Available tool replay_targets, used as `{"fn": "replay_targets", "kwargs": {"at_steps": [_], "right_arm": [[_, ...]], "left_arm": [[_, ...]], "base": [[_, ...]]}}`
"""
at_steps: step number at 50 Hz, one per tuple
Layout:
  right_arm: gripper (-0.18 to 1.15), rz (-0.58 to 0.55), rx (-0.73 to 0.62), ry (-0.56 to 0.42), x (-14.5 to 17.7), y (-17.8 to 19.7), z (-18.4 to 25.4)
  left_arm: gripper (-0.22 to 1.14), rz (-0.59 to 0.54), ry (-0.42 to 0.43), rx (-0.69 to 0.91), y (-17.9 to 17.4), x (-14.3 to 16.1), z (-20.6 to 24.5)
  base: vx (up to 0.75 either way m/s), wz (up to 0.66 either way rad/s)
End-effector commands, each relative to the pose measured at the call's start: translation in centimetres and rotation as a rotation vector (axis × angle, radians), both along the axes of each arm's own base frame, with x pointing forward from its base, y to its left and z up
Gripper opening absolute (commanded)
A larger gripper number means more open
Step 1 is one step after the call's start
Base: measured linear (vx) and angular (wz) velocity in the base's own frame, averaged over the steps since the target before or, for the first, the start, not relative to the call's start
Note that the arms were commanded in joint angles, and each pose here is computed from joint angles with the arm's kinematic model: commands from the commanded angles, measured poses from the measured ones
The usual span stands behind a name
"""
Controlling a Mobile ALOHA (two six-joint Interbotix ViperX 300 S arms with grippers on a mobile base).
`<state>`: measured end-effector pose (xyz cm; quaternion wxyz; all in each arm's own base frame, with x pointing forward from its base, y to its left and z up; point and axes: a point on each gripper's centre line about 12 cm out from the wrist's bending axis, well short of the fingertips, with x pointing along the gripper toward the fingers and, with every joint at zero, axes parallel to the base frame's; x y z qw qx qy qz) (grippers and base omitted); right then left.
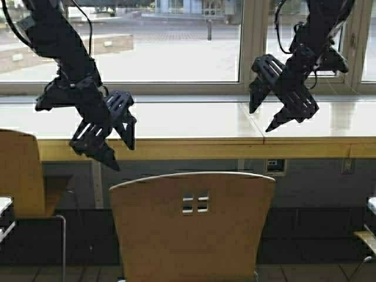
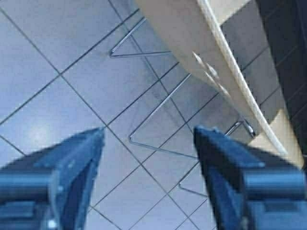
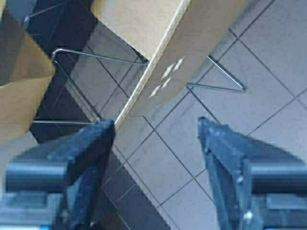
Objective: Push the chairs under the table
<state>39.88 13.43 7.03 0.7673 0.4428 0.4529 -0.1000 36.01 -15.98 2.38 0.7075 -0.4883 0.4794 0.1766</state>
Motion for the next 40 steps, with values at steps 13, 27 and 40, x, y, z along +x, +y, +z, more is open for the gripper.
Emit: {"fn": "replay_targets", "kwargs": {"at_steps": [13,27,40], "right_arm": [[0.89,-0.044,0.053,0.034,4.2,1.7,-3.6],[0.89,-0.080,0.115,0.112,6.2,2.9,-8.4],[0.89,-0.090,0.100,0.160,6.5,2.7,-12.2]], "left_arm": [[0.91,0.128,-0.063,-0.053,-1.8,4.8,-1.1],[0.91,0.196,-0.058,-0.095,-3.1,8.0,-4.0],[0.91,0.209,-0.041,-0.094,-3.6,9.2,-7.0]], "base": [[0.07,0.01],[0.04,0.01],[0.02,0.02]]}}
